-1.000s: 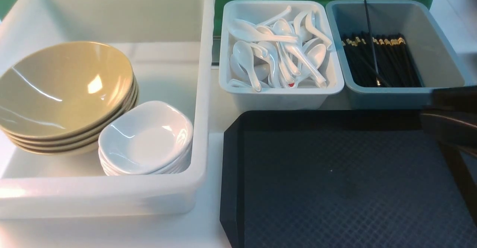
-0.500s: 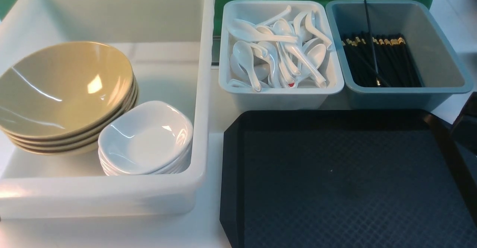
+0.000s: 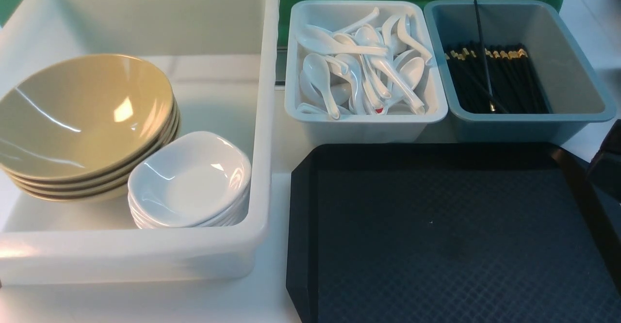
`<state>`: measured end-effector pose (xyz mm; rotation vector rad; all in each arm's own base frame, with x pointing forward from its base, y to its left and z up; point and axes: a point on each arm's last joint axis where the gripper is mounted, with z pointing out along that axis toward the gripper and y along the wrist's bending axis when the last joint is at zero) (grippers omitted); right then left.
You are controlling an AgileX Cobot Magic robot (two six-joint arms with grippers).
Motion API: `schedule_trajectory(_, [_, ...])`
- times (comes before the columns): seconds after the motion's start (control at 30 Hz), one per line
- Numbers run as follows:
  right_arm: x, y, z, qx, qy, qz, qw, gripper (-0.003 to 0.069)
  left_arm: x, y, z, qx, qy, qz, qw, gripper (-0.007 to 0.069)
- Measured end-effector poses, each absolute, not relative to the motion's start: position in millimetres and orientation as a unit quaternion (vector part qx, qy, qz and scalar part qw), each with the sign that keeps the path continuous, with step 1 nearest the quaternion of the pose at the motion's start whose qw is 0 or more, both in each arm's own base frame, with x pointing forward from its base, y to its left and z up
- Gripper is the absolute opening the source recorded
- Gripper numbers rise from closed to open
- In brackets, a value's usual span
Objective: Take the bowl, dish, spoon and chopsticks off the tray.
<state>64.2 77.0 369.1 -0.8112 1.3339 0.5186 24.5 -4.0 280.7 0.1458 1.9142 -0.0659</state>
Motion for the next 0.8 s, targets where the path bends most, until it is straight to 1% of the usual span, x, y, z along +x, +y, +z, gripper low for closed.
schedule_trajectory(0.1, [62,73,364,-0.367,0.589,0.217,0.686,0.0161,24,-4,281,0.062,0.817,-0.028,0.573,-0.0011])
schedule_trajectory(0.17, [61,62,350,-0.351,0.596,0.19,0.697,0.0078,25,-4,280,0.062,0.817,-0.028,0.573,-0.0011])
schedule_trajectory(0.2, [61,58,344,-0.342,0.601,0.179,0.7,0.0053,25,-4,280,0.062,0.817,-0.029,0.573,-0.0011])
schedule_trajectory(0.27, [61,49,330,-0.315,0.619,0.148,0.704,0.0034,25,-4,280,0.062,0.817,-0.029,0.573,-0.0011])
schedule_trajectory(0.4, [62,28,297,-0.228,0.665,0.075,0.707,0.0031,25,-4,280,0.062,0.817,-0.03,0.573,-0.0011])
schedule_trajectory(0.43, [62,23,286,-0.196,0.679,0.062,0.705,0.0031,25,-4,280,0.062,0.817,-0.03,0.573,-0.0011])
schedule_trajectory(0.47, [62,22,286,-0.19,0.68,0.059,0.705,0.0031,25,-4,280,0.062,0.817,-0.03,0.573,-0.0011])
schedule_trajectory(0.5, [61,14,268,-0.137,0.698,0.034,0.702,0.0031,25,-4,280,0.062,0.817,-0.03,0.573,-0.0011])
schedule_trajectory(0.53, [60,14,266,-0.137,0.698,0.034,0.702,0.0031,25,-4,280,0.062,0.817,-0.03,0.573,-0.0011])
schedule_trajectory(0.57, [60,8,252,-0.092,0.71,0.016,0.698,0.0031,25,-4,280,0.062,0.817,-0.03,0.573,-0.0011])
schedule_trajectory(0.63, [58,4,238,-0.057,0.719,0.004,0.693,0.0031,25,-4,280,0.062,0.817,-0.03,0.573,-0.0011])
schedule_trajectory(0.67, [57,0,221,-0.025,0.73,-0.011,0.683,0.0031,25,-4,280,0.062,0.817,-0.03,0.573,-0.0011])
schedule_trajectory(0.8, [55,-6,187,0.024,0.763,-0.041,0.644,0.0031,25,-4,280,0.062,0.817,-0.03,0.573,-0.0011])
